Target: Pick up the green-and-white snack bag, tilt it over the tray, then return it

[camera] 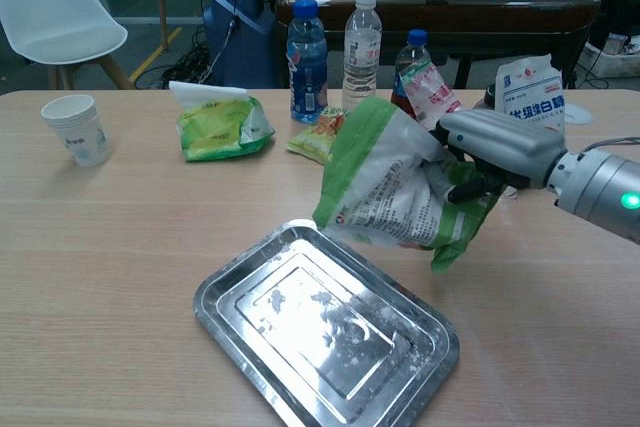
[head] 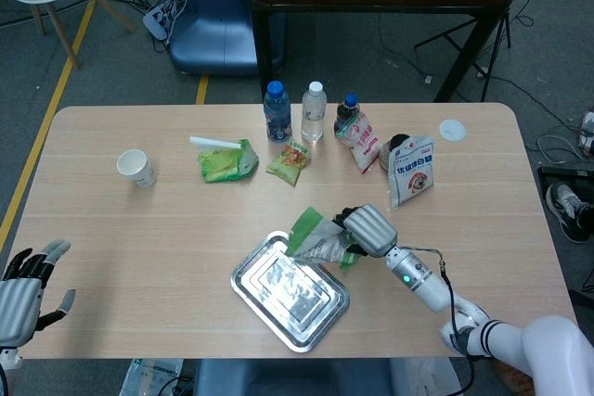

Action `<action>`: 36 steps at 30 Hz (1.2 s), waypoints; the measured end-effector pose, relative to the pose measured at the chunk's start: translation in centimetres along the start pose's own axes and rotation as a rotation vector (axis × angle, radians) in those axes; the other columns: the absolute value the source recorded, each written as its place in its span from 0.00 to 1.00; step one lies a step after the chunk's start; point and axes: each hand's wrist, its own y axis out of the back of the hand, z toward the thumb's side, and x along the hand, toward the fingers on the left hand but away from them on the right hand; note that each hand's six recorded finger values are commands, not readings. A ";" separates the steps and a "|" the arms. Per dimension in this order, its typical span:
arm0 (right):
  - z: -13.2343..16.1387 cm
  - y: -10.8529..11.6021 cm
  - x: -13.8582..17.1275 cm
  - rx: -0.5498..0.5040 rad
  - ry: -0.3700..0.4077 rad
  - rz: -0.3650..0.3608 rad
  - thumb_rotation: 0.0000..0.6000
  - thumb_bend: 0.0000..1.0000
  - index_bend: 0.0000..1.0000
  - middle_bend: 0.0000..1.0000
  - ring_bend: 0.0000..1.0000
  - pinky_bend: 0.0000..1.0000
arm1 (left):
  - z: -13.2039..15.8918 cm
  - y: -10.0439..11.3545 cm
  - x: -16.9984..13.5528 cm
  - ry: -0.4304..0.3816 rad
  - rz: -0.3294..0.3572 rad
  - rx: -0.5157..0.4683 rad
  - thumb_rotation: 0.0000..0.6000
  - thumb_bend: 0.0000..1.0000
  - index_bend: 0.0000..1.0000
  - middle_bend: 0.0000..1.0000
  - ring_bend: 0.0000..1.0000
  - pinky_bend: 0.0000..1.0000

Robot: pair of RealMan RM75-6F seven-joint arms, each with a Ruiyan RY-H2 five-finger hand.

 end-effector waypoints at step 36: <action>-2.9 -4.9 1.9 -0.579 -0.103 -0.070 1.00 0.02 0.41 0.36 0.20 0.29 | 1.4 -0.2 0.3 -0.024 -0.016 0.010 1.00 0.33 0.15 0.14 0.21 0.07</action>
